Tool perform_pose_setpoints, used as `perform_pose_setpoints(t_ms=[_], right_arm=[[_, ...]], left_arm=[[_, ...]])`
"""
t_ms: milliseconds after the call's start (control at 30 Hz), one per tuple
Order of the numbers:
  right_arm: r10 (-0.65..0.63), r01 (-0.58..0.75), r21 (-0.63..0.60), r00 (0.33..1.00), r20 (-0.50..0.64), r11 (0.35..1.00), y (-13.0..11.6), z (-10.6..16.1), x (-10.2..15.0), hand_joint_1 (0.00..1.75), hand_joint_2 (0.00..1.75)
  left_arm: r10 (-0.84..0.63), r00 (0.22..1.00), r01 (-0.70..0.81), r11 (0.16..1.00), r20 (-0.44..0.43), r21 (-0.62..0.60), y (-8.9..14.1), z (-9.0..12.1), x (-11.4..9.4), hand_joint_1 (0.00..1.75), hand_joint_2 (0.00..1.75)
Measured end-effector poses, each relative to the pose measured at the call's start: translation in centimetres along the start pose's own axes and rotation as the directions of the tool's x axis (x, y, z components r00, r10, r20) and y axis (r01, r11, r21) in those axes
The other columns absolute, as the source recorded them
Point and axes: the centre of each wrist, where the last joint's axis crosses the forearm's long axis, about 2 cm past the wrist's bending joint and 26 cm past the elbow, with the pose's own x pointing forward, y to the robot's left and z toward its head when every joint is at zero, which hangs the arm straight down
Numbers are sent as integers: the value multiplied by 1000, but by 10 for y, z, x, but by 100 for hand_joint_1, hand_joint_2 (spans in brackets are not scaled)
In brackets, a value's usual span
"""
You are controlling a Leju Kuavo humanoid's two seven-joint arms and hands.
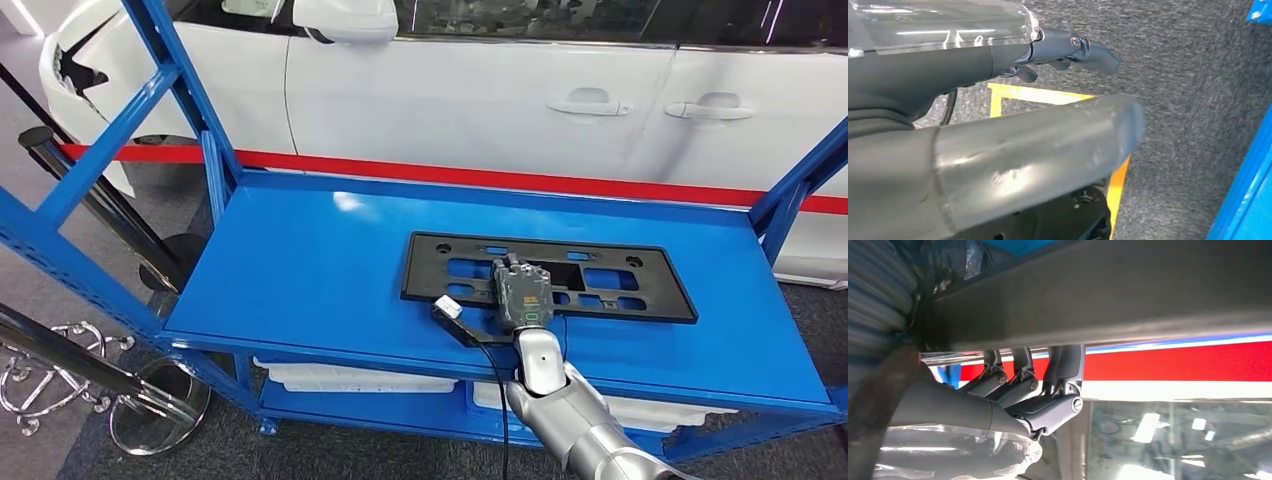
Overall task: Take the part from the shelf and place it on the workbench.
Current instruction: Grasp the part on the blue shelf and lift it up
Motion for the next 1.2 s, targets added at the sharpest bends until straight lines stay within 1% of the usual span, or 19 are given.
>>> perform_pose_setpoints(t_ms=[133,267,400,500,633,800,833,900,1033,1133,1200], right_arm=[[-2,2,0,999,-33,1000,2,3,-15,171,175],[1,-1,-2,999,-49,1000,5,8,-26,171,175],[-1,0,-17,999,-48,1000,4,10,-31,171,175],[-30,29,-68,999,-23,997,0,11,-32,171,175],[-144,153,-148,987,69,977,-10,20,-31,171,175],[-244,275,-224,957,157,935,-26,27,-29,171,175],[-274,316,-239,942,194,918,-29,29,-29,171,175],[-335,414,-289,898,286,863,-42,34,-27,171,175],[-426,584,-397,802,419,709,-80,43,-21,171,175],[-456,665,-442,741,493,602,-106,51,-18,171,175],[-451,692,-457,716,532,559,-119,55,-17,171,175]], left_arm=[[5,999,-4,1000,33,-23,0,0,-1,0,0],[4,998,-1,999,70,-36,0,0,-1,0,175],[-3,996,6,999,91,-36,0,0,-1,0,175],[-9,995,12,999,95,-31,-2,0,-1,0,175],[-17,995,18,1000,96,-17,-2,1,-3,0,175],[-6,995,8,1000,96,-19,-2,1,-3,0,175],[5,995,-3,1000,101,-24,-2,1,-3,0,175],[32,992,-28,999,120,-30,-2,1,-4,0,175],[56,985,-54,998,165,-12,-2,1,-2,0,175],[51,982,-55,998,184,14,-2,1,-3,0,175],[54,980,-59,998,193,20,-3,0,-2,0,175]])
